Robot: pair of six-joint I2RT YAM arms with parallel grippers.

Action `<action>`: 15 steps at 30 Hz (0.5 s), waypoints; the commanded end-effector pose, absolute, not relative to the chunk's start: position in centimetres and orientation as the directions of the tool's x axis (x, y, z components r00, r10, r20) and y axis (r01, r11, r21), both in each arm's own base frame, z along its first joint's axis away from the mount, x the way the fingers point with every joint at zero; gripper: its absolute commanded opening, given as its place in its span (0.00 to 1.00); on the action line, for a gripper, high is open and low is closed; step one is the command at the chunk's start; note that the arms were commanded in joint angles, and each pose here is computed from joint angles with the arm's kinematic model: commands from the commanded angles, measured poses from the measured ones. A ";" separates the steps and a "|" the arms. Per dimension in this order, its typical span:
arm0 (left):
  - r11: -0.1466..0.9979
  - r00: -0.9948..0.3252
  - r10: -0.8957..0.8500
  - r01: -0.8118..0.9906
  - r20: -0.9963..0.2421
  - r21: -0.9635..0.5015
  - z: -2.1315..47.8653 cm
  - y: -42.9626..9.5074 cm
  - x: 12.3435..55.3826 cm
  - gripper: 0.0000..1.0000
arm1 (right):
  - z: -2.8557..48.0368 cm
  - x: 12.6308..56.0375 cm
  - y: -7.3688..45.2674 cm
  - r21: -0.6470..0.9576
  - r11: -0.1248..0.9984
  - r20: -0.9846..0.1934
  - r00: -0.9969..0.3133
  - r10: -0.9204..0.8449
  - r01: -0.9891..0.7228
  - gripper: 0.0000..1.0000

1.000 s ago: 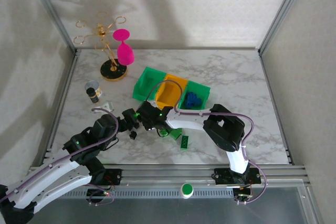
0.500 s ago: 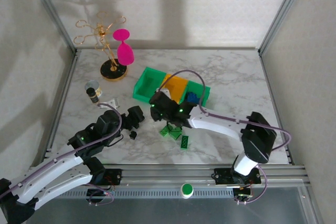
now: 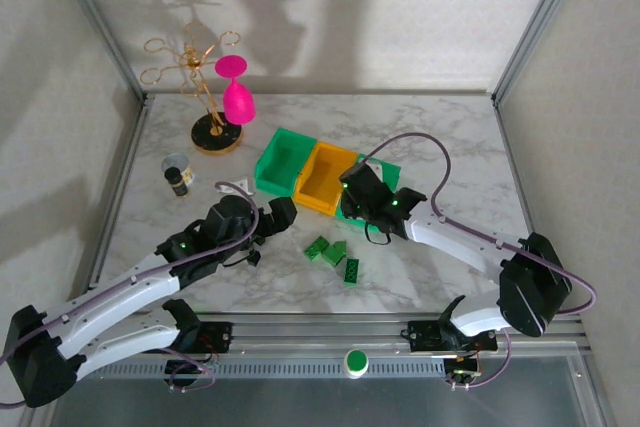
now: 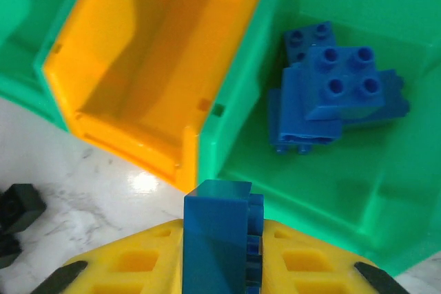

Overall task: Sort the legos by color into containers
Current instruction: Place the lego in the container.

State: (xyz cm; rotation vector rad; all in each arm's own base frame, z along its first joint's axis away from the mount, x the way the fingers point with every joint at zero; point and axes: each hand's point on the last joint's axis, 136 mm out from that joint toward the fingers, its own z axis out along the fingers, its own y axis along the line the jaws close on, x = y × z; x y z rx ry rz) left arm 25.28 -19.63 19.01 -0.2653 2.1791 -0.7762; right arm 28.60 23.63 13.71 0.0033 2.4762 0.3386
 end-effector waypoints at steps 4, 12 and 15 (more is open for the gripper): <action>0.769 -0.658 -0.407 0.127 -0.633 -0.626 20.8 -21.2 25.8 1.00 | 12.4 30.2 22.3 0.202 0.977 -0.595 -0.800 0.072 -0.062 0.26; 0.778 -0.657 -0.403 0.121 -0.637 -0.617 20.6 -21.1 25.9 1.00 | 11.4 33.5 20.7 0.170 0.985 -0.601 -0.794 0.087 -0.021 0.26; 0.781 -0.655 -0.402 0.118 -0.639 -0.613 20.5 -21.1 25.9 1.00 | 11.4 34.7 20.4 0.167 0.986 -0.607 -0.789 0.090 -0.015 0.26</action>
